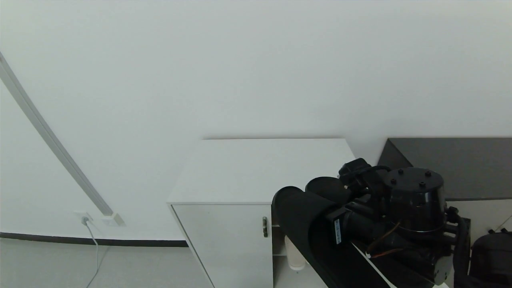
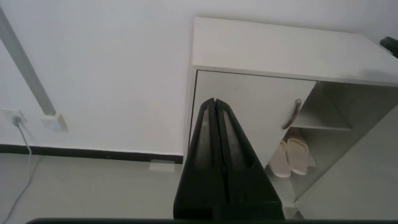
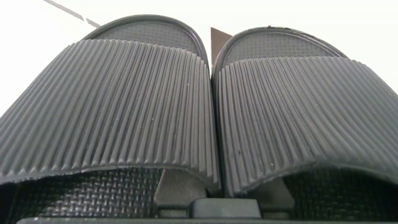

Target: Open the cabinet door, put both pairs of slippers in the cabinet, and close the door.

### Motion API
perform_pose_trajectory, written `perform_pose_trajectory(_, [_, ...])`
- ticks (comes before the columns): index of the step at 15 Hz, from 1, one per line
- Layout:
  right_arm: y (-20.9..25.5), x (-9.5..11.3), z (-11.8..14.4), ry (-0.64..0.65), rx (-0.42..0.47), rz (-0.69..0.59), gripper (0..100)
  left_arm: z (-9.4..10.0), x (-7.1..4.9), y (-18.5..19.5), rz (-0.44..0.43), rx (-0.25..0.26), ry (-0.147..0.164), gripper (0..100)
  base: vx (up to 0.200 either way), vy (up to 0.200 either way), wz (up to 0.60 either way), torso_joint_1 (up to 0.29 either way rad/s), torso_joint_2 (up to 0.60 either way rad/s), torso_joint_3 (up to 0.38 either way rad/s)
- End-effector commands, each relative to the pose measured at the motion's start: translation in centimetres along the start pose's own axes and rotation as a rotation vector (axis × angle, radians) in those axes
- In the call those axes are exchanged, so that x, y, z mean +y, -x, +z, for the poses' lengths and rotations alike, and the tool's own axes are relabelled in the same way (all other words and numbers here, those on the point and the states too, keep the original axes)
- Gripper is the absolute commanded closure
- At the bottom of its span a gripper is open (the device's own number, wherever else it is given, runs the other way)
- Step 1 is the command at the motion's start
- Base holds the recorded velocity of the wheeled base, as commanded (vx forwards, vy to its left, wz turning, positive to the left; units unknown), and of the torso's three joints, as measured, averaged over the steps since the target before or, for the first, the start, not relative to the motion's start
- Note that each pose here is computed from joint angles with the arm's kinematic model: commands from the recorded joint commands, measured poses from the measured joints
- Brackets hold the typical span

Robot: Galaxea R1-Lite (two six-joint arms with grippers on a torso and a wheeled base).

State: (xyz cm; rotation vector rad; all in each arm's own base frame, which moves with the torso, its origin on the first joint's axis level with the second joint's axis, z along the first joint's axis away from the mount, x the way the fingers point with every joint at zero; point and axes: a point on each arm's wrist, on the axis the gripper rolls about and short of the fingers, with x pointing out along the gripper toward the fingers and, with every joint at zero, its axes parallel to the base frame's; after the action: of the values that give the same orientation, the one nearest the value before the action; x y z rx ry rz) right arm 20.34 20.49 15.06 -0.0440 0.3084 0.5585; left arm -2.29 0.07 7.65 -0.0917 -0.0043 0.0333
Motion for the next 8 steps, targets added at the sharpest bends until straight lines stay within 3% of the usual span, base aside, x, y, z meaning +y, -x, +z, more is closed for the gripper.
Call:
perform_pose_trajectory(1, [0.07, 0.04, -0.06, 0.0, 0.001, 0.003, 100, 0.0, 0.0, 0.0, 0.0, 0.0, 0.0, 100, 0.0, 0.0, 0.0, 0.0, 0.0, 0.0])
perform_pose_trajectory(4, [0.04, 0.03, -0.14, 0.012, 0.004, 0.003, 100, 0.0, 0.0, 0.0, 0.0, 0.0, 0.0, 100, 0.0, 0.0, 0.0, 0.0, 0.0, 0.0])
perform_pose_trajectory(8, [0.06, 0.02, -0.22, 0.013, 0.007, 0.003, 100, 0.0, 0.0, 0.0, 0.0, 0.0, 0.0, 100, -0.2, 0.0, 0.0, 0.006, 0.01, -0.002])
